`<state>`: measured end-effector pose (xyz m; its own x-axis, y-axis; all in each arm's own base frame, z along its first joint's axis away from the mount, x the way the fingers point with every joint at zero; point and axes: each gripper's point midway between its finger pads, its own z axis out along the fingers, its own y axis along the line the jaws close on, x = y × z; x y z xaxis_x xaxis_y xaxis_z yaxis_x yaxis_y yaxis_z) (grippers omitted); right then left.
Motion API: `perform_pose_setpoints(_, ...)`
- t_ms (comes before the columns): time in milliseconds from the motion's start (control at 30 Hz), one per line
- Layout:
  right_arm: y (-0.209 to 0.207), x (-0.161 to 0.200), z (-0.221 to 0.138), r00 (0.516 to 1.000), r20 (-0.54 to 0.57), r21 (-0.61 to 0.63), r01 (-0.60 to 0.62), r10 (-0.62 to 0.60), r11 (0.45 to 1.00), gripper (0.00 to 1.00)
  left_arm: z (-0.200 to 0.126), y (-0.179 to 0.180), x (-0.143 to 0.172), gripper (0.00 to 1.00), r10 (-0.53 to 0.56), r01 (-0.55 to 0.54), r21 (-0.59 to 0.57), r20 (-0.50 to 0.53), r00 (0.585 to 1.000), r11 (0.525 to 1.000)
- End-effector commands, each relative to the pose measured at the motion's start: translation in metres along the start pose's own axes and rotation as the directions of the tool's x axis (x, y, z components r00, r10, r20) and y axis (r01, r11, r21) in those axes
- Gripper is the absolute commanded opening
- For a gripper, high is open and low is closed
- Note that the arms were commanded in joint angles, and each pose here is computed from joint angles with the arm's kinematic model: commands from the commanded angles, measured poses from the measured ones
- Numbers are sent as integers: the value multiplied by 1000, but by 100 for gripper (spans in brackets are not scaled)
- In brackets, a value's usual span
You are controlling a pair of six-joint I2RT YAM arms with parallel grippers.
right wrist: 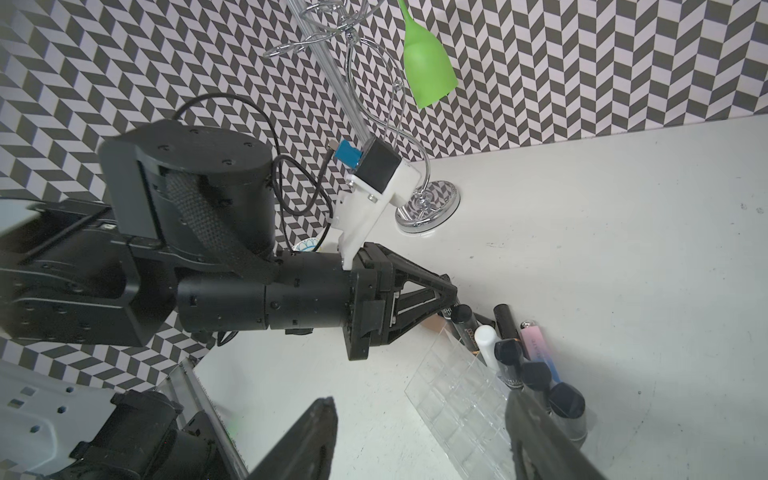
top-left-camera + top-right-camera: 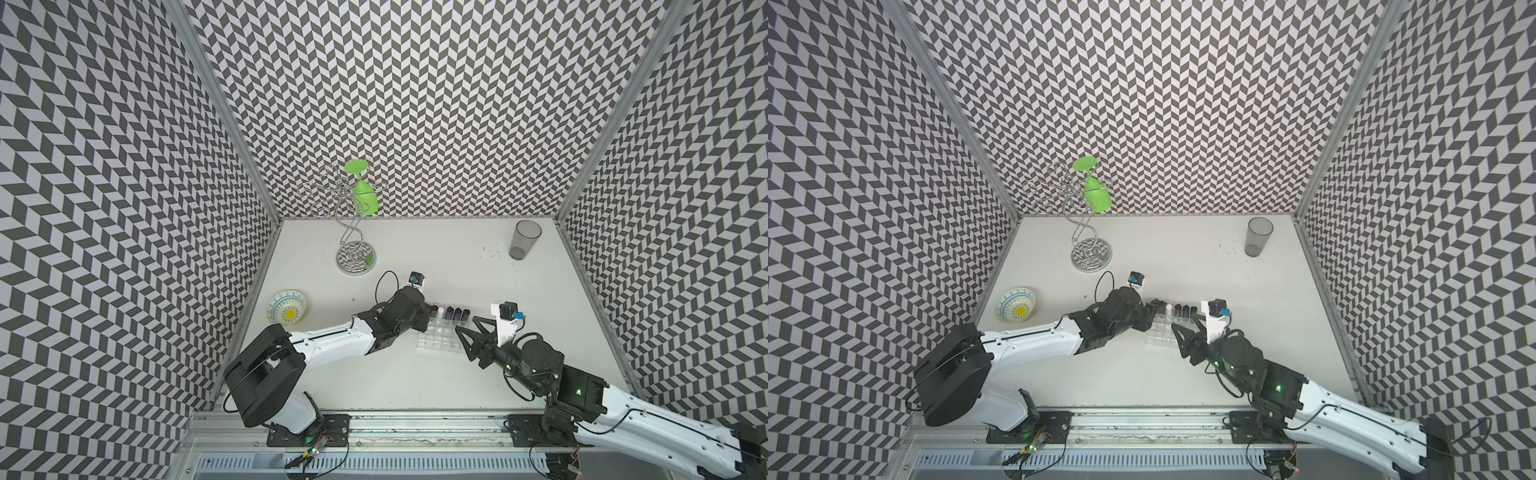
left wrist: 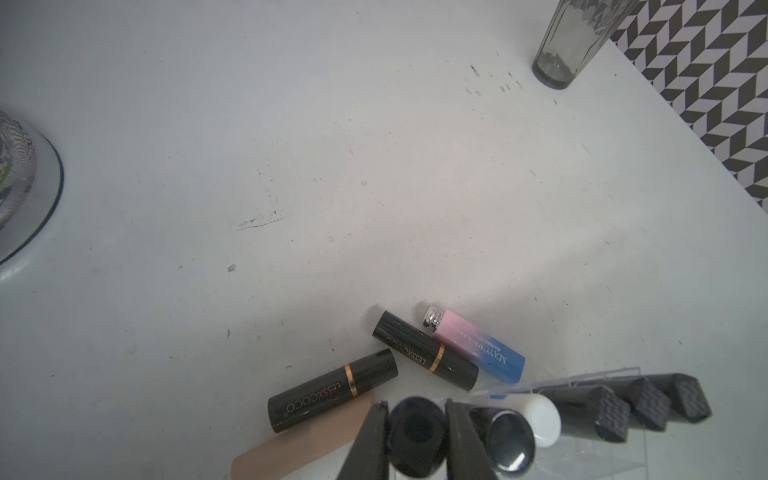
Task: Arrange the lipsticks in the organizer
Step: Place the lipstick in the storage box.
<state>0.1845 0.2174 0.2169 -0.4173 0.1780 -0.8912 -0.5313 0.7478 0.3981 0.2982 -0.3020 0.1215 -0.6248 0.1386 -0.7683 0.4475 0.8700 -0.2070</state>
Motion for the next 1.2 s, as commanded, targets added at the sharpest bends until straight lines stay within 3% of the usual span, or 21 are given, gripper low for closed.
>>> perform_pose_setpoints(0,2,-10,-3,999,48,-7,-14,15,1000,68,5,-5,11,0,15,-14,20,-21,1000,1000)
perform_pose_setpoints(67,1,-9,-3,999,50,-5,-15,15,1000,68,5,-7,13,9,12,-11,26,-20,1000,1000)
perform_pose_setpoints(133,-1,-8,-2,999,50,5,-12,12,1000,69,5,-6,15,36,5,-5,13,-14,1000,1000)
perform_pose_setpoints(167,-2,-7,-2,999,47,9,-12,12,1000,69,4,-5,17,43,-5,5,3,-17,1000,1000)
perform_pose_setpoints(333,-2,-4,1,999,33,15,-6,6,1000,69,-6,-4,13,56,-46,46,-12,4,999,999)
perform_pose_setpoints(600,1,5,6,1000,20,-10,-15,15,1000,69,-40,37,0,60,-166,179,-130,112,980,975)
perform_pose_setpoints(767,2,13,13,1000,-17,-6,-7,7,1000,69,-26,65,21,62,-169,175,-169,48,984,970)
perform_pose_setpoints(833,4,16,14,1000,-23,-19,-9,9,1000,68,-16,67,22,58,-140,142,-97,25,990,985)
perform_pose_setpoints(967,3,15,12,1000,-16,-22,-11,11,1000,68,-18,70,8,57,-138,134,41,110,984,990)
perform_pose_setpoints(1067,3,14,9,1000,-12,-30,-17,16,999,68,-26,57,1,58,-106,88,116,161,981,989)
perform_pose_setpoints(1167,4,12,7,1000,0,-43,-22,22,999,68,-17,54,9,59,-62,43,137,137,989,990)
